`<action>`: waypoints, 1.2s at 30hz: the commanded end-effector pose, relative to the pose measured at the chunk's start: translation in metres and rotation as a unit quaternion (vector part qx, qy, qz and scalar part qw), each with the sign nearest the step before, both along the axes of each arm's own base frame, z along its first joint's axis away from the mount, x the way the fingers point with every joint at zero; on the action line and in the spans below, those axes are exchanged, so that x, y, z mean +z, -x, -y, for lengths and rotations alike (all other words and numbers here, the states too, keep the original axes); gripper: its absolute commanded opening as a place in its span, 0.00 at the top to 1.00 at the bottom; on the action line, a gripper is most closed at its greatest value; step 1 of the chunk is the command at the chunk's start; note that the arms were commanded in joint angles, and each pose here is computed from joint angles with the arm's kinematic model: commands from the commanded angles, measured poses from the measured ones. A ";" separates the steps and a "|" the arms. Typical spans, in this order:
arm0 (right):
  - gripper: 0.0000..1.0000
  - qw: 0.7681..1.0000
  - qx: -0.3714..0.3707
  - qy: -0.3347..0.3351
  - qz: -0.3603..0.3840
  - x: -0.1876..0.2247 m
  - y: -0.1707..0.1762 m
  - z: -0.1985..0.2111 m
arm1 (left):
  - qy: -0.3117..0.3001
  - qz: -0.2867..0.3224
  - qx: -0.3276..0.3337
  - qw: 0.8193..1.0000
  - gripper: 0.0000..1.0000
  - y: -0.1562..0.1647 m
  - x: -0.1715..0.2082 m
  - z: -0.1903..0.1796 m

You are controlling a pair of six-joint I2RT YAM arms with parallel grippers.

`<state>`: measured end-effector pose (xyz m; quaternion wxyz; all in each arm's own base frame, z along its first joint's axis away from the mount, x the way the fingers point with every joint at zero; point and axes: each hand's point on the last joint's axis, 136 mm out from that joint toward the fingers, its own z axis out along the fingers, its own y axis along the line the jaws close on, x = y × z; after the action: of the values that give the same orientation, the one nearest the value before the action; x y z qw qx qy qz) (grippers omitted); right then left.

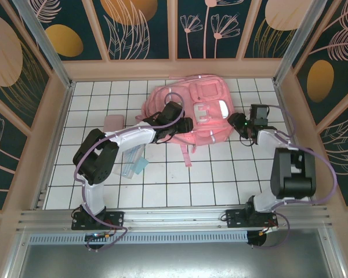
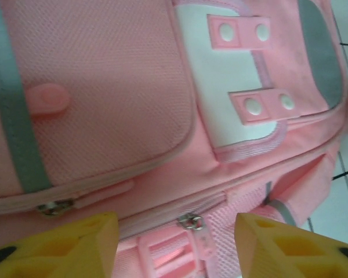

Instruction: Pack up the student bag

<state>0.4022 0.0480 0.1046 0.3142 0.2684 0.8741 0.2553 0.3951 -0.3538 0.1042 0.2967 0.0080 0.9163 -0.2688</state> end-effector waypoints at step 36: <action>0.85 0.941 0.338 0.019 -0.024 -0.070 0.032 -0.199 | 0.059 -0.038 0.083 0.994 0.38 -0.010 -0.039 -0.074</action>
<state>0.3677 0.2481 0.0395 0.1931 -0.0393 0.9195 0.3401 0.4093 -0.2792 0.0680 0.2898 -0.0942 0.9075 -0.2891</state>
